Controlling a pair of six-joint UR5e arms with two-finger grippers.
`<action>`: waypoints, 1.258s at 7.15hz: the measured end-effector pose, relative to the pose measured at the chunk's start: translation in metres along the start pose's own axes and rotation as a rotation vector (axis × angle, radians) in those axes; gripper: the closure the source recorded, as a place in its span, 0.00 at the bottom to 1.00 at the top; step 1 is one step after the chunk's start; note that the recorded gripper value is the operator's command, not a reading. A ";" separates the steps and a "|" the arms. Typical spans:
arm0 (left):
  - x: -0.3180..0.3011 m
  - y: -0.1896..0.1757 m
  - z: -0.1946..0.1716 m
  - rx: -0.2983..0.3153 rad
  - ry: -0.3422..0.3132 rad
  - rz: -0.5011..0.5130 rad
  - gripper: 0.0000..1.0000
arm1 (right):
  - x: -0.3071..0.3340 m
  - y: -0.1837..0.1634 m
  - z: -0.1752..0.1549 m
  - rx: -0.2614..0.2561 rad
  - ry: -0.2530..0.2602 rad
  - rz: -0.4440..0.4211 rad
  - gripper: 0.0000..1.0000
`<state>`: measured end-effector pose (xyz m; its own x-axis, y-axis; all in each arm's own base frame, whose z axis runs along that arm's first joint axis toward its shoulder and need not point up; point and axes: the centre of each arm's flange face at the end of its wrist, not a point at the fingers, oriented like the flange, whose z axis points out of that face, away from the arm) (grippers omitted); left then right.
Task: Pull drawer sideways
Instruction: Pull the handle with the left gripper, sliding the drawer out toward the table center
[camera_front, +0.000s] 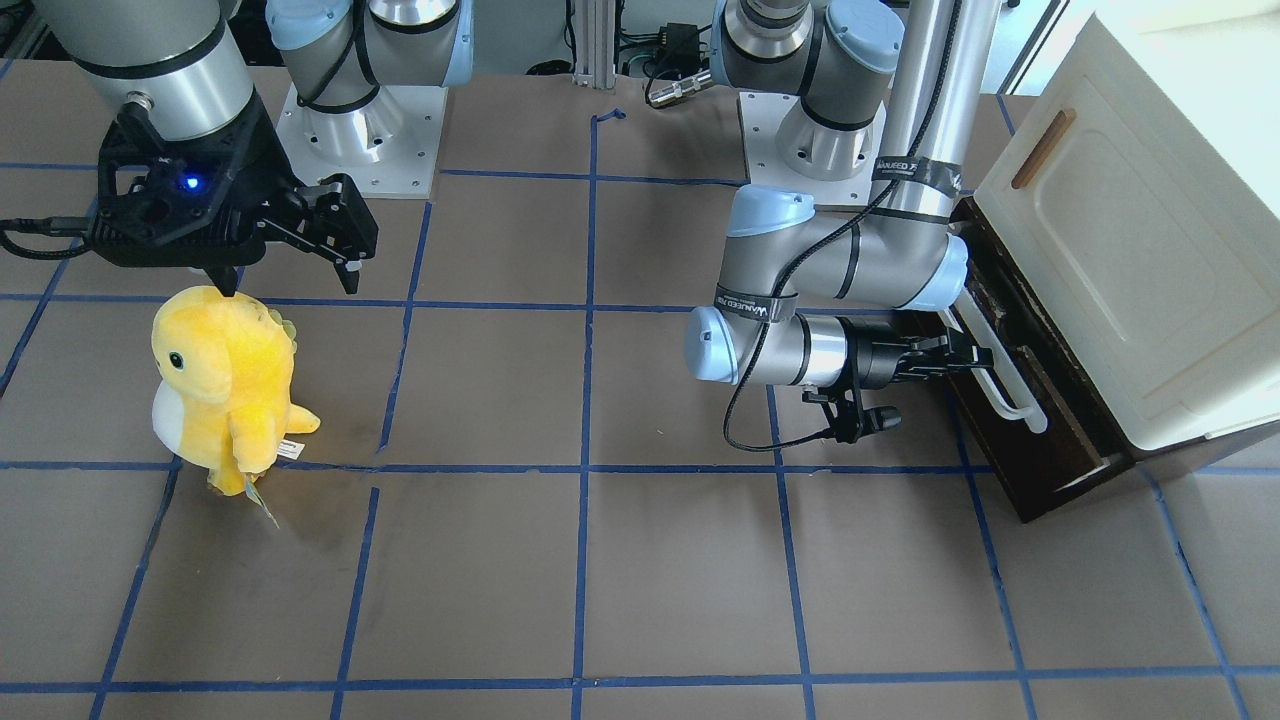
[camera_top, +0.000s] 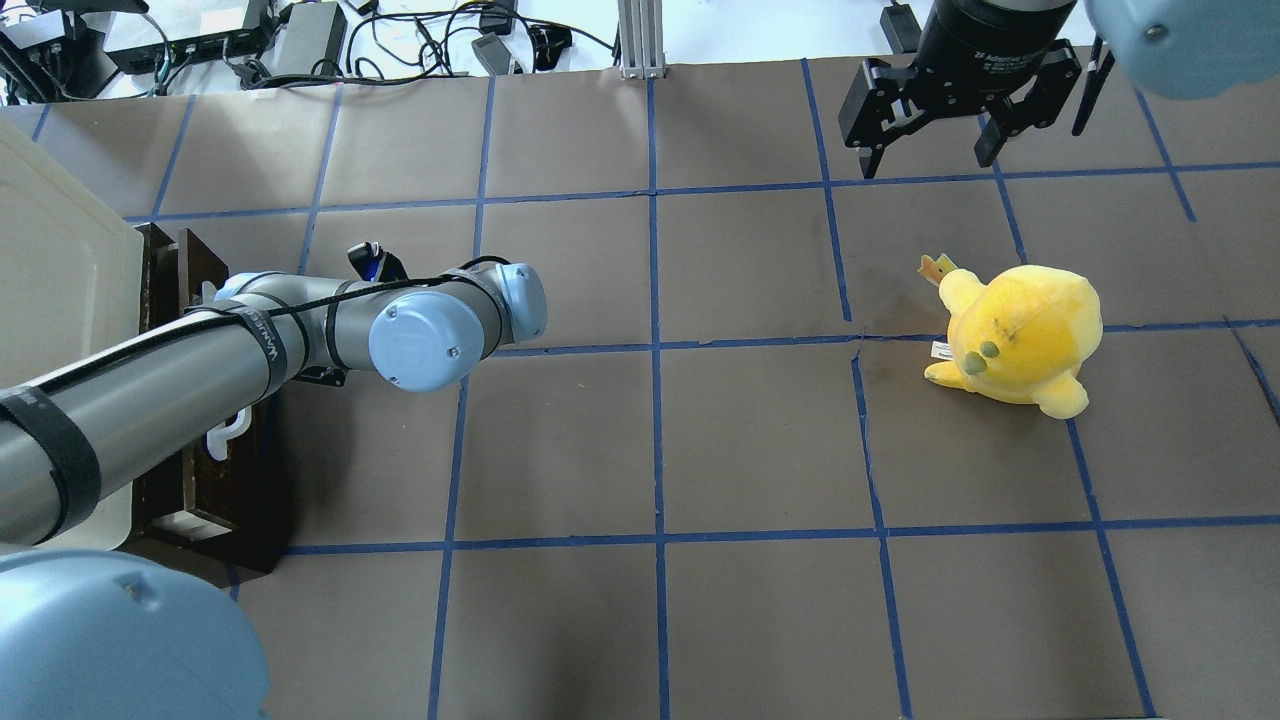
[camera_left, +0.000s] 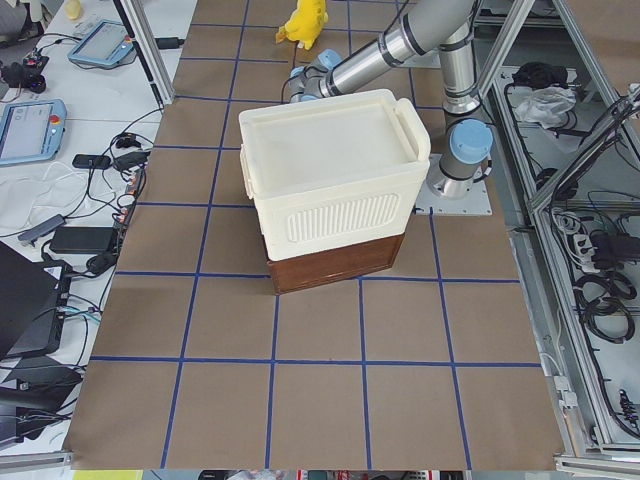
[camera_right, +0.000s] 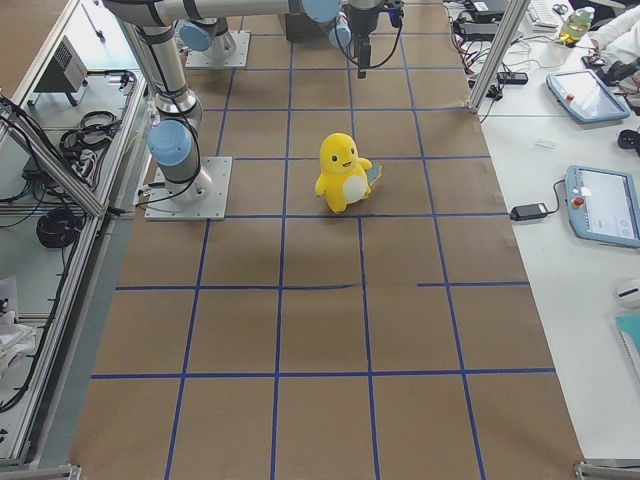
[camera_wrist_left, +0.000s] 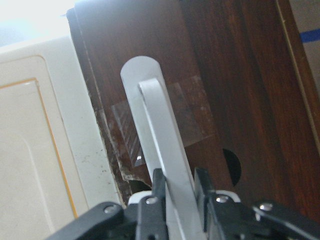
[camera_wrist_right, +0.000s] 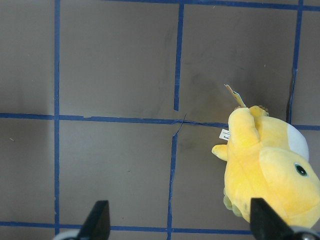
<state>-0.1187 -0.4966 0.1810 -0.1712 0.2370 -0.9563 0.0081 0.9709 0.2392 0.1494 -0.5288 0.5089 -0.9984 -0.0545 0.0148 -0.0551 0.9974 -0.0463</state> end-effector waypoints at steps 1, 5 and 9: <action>0.001 0.001 -0.005 0.010 -0.003 0.001 0.82 | 0.000 0.000 0.000 0.000 0.000 0.000 0.00; 0.001 0.003 -0.025 0.050 -0.008 0.004 0.82 | 0.000 0.000 0.000 0.000 0.000 0.000 0.00; 0.004 0.007 -0.040 0.076 -0.009 0.007 0.82 | 0.000 0.000 0.000 0.000 0.000 0.000 0.00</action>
<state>-0.1589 -0.4899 0.1854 -0.1620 0.2437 -0.9562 0.0841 0.9689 0.2327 0.1494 -0.5288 0.5089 -0.9984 -0.0546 0.0148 -0.0552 0.9974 -0.0463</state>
